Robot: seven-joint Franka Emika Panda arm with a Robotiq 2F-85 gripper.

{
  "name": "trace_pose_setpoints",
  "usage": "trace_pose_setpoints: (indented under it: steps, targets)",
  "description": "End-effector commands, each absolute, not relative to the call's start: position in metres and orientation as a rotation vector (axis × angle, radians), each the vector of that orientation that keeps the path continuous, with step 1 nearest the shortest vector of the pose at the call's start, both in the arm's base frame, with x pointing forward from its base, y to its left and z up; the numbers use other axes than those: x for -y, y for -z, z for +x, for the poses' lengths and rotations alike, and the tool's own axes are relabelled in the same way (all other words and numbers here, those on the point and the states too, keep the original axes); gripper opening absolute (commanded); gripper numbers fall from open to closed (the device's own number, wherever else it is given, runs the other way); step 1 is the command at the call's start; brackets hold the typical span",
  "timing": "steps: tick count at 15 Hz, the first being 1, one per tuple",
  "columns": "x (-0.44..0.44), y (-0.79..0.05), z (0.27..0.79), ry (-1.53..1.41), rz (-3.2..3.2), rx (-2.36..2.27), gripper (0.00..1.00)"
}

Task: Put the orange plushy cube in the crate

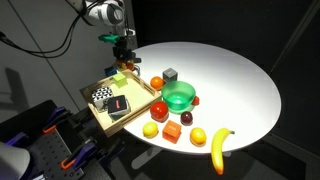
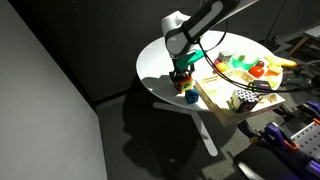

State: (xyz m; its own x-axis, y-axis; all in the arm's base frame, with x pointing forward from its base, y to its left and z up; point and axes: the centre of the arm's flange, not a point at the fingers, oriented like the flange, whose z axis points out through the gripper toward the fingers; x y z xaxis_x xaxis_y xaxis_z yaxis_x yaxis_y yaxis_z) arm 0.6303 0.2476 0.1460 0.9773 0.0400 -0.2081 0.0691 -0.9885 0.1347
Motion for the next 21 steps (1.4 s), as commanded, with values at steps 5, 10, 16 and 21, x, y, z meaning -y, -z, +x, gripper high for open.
trace_pose_setpoints:
  steps: [5,10,16,21]
  targets:
    - [-0.247,-0.175,0.624,0.295,2.961,-0.133,0.38]
    - [-0.241,-0.202,0.617,0.319,2.930,-0.126,0.30]
    - [-0.222,-0.237,0.601,0.338,2.889,-0.109,0.22]
    - [-0.196,-0.242,0.579,0.363,2.875,-0.099,0.22]
